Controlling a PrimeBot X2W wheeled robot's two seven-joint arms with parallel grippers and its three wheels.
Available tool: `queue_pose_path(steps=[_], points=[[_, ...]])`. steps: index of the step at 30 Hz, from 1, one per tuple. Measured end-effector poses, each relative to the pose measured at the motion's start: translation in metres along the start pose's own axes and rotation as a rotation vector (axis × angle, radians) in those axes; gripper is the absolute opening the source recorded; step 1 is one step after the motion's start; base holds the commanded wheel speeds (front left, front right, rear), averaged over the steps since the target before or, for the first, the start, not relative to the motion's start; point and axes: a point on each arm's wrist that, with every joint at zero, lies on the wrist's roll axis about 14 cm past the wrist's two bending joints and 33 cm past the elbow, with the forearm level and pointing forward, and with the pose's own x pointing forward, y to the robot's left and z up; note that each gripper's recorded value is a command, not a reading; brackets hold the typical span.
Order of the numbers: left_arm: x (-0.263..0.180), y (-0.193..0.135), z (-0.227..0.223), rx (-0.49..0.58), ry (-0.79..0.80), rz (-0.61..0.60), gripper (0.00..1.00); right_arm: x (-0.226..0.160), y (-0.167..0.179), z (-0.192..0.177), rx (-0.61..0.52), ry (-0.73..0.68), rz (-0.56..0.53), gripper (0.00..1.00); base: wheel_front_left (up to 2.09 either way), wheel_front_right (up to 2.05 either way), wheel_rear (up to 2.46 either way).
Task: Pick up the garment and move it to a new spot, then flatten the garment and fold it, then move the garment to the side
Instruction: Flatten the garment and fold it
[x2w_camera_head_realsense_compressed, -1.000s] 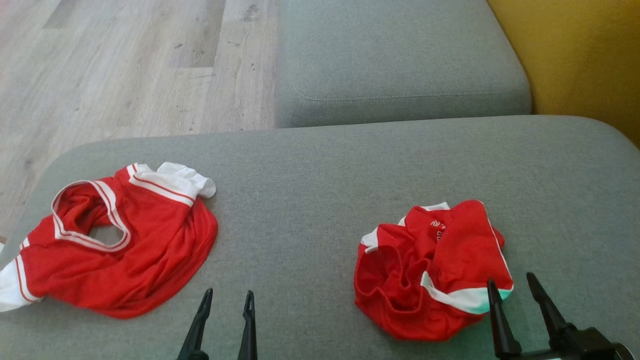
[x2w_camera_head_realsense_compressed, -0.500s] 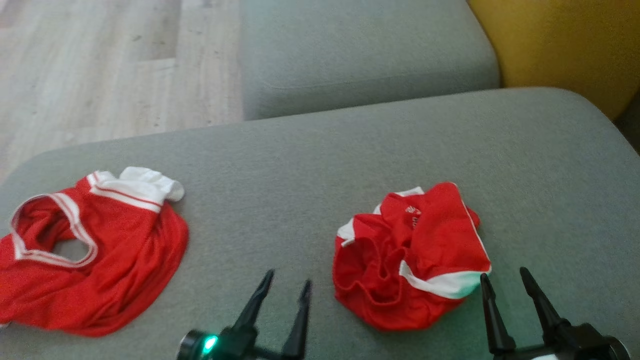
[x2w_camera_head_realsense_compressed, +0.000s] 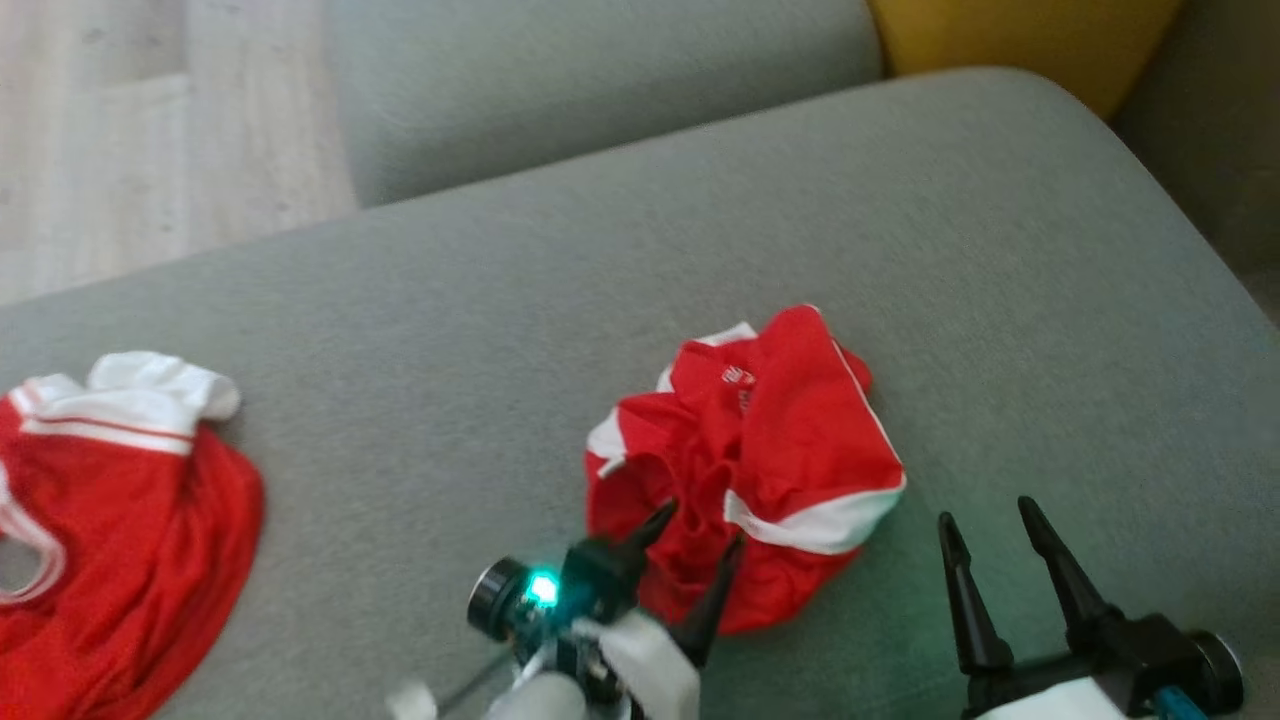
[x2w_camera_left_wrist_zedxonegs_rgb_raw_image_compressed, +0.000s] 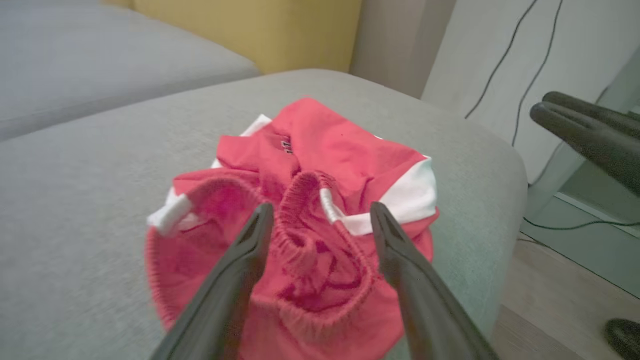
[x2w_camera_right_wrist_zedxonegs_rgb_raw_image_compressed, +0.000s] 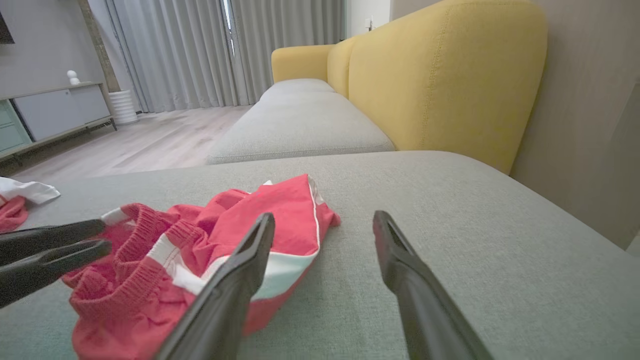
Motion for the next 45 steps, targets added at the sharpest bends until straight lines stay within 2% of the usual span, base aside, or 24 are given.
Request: queue_pose_path(steps=[9,19,20,21,22,23,29,33,36,41,45], points=[[0.023,-0.019,-0.015,-0.172,0.174,-0.073,1.0,-0.001,-0.018,0.001,-0.01,0.006,-0.059,1.0,0.0,0.0,0.0],[0.033,-0.025,-0.014,-0.256,0.233,-0.095,1.0,-0.007,-0.025,0.001,-0.008,0.006,-0.09,1.0,0.0,0.0,0.0],[0.034,-0.025,-0.014,-0.252,0.235,-0.096,0.74,-0.008,-0.025,0.001,-0.008,0.005,-0.091,1.0,0.0,0.0,0.0],[0.034,-0.026,-0.015,-0.242,0.241,-0.1,0.43,-0.008,-0.026,0.001,-0.007,0.003,-0.093,1.0,0.0,0.0,0.0],[0.034,-0.027,-0.015,-0.238,0.246,-0.104,0.25,-0.008,-0.026,0.002,-0.005,0.001,-0.095,1.0,0.0,0.0,0.0],[0.034,-0.028,-0.015,-0.243,0.252,-0.107,0.0,-0.008,-0.026,0.002,-0.004,-0.001,-0.096,1.0,0.0,0.0,0.0],[0.031,-0.03,-0.017,-0.265,0.27,-0.112,0.0,-0.008,-0.026,0.005,-0.001,-0.013,-0.098,1.0,0.0,0.0,0.0],[0.034,-0.035,0.001,-0.24,0.218,-0.153,0.0,-0.007,-0.025,0.007,0.001,-0.023,-0.093,1.0,0.0,0.0,0.0],[0.043,-0.05,0.045,-0.206,0.122,-0.25,0.0,-0.008,-0.023,0.008,0.001,-0.027,-0.089,1.0,0.0,0.0,0.0],[0.059,-0.064,0.147,-0.034,-0.05,-0.373,0.0,-0.011,-0.025,0.009,-0.005,-0.031,-0.097,1.0,0.0,0.0,0.0],[0.051,-0.077,0.225,0.0,-0.191,-0.438,0.0,-0.012,-0.025,0.012,-0.002,-0.048,-0.095,1.0,0.0,0.0,0.0]])
